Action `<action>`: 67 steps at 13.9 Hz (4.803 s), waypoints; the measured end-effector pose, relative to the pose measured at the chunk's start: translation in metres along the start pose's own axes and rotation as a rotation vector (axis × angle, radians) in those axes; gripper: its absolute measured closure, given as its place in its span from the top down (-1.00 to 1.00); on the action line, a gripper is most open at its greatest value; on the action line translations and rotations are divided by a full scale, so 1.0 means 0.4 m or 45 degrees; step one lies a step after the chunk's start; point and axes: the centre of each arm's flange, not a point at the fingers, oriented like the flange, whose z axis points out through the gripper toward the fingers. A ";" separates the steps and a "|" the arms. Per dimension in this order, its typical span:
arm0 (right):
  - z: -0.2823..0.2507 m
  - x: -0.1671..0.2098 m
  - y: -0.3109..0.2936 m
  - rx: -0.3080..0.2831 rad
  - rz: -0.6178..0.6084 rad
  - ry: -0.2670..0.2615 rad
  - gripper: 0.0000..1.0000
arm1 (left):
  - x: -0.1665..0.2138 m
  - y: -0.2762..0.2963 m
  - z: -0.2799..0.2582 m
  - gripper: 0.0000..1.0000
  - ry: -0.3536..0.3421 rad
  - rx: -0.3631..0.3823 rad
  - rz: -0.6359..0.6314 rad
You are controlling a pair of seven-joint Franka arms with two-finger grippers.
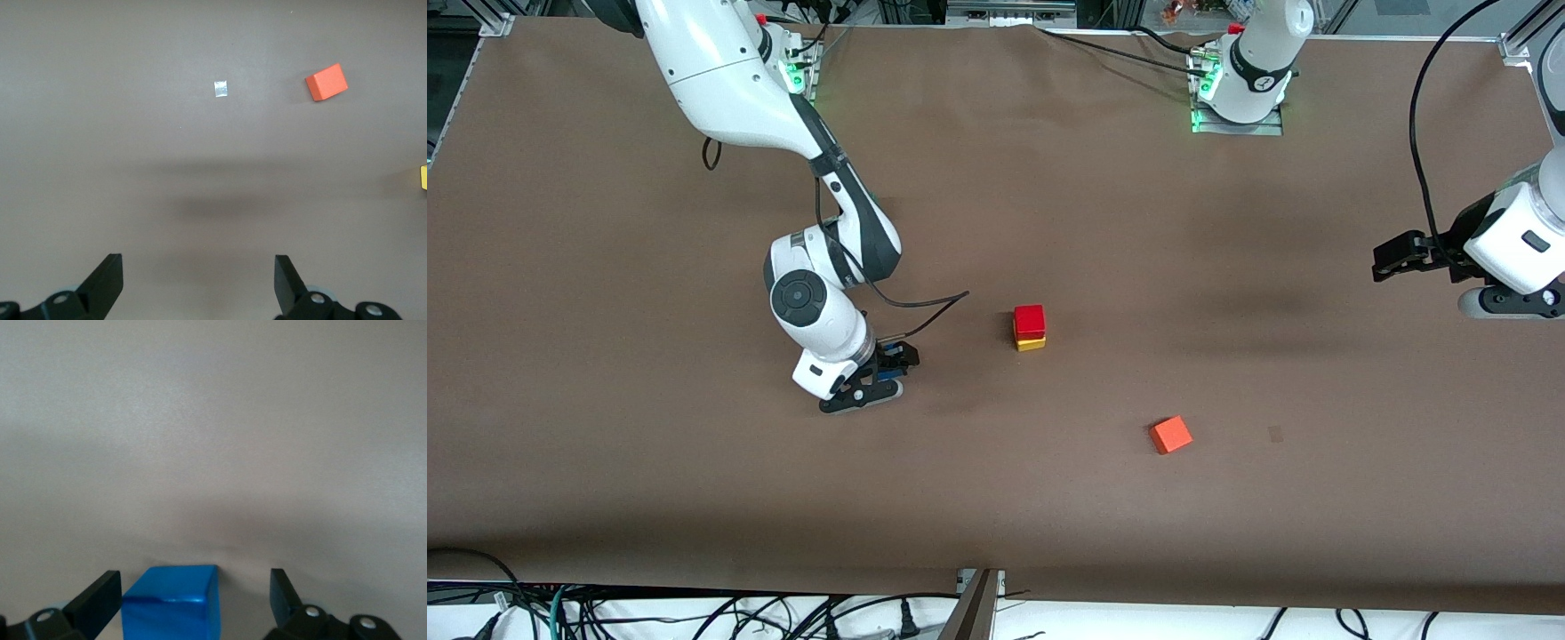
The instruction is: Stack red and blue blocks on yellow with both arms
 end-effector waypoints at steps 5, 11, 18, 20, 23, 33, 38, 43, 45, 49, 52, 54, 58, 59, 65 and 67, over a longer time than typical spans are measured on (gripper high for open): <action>-0.021 0.004 0.013 0.021 0.036 -0.038 0.98 | 0.006 0.008 0.009 1.00 -0.007 -0.002 0.008; -0.019 0.001 0.004 0.055 0.089 -0.051 0.98 | 0.009 0.003 0.000 1.00 0.005 -0.003 0.003; 0.000 -0.011 0.008 0.051 0.092 -0.072 0.73 | 0.020 -0.001 -0.005 1.00 0.015 -0.006 0.001; 0.002 -0.011 0.010 0.050 0.093 -0.074 0.60 | 0.021 -0.001 -0.009 1.00 0.019 -0.006 0.000; 0.002 -0.011 0.014 0.049 0.091 -0.074 0.28 | 0.021 -0.002 -0.013 1.00 0.024 -0.006 0.000; 0.000 -0.010 0.014 0.049 0.088 -0.071 0.13 | 0.021 -0.002 -0.015 1.00 0.026 -0.007 -0.001; 0.000 -0.011 0.006 0.049 0.083 -0.068 0.13 | 0.022 -0.002 -0.015 1.00 0.026 -0.007 -0.001; 0.002 -0.012 0.000 0.050 0.078 -0.059 0.13 | 0.022 -0.002 -0.015 1.00 0.026 -0.007 -0.001; 0.003 -0.012 0.000 0.050 0.078 -0.056 0.13 | 0.022 -0.002 -0.015 1.00 0.026 -0.007 -0.001; 0.003 -0.012 -0.001 0.050 0.077 -0.055 0.13 | 0.022 -0.003 -0.015 1.00 0.026 -0.007 -0.001; 0.003 -0.012 -0.001 0.050 0.077 -0.054 0.13 | 0.022 -0.003 -0.015 1.00 0.026 -0.007 -0.001; 0.002 -0.012 -0.001 0.049 0.077 -0.054 0.13 | 0.022 -0.003 -0.015 1.00 0.026 -0.007 -0.002; 0.002 -0.012 -0.001 0.049 0.077 -0.054 0.13 | 0.022 -0.004 -0.015 1.00 0.026 -0.007 -0.002; 0.003 -0.012 -0.001 0.049 0.076 -0.054 0.13 | 0.022 -0.004 -0.015 1.00 0.026 -0.007 -0.002; 0.003 -0.012 -0.002 0.046 0.073 -0.052 0.13 | 0.022 -0.004 -0.015 1.00 0.026 -0.007 -0.003; 0.004 -0.014 -0.005 0.038 0.061 -0.044 0.13 | 0.022 -0.005 -0.015 1.00 0.026 -0.007 -0.003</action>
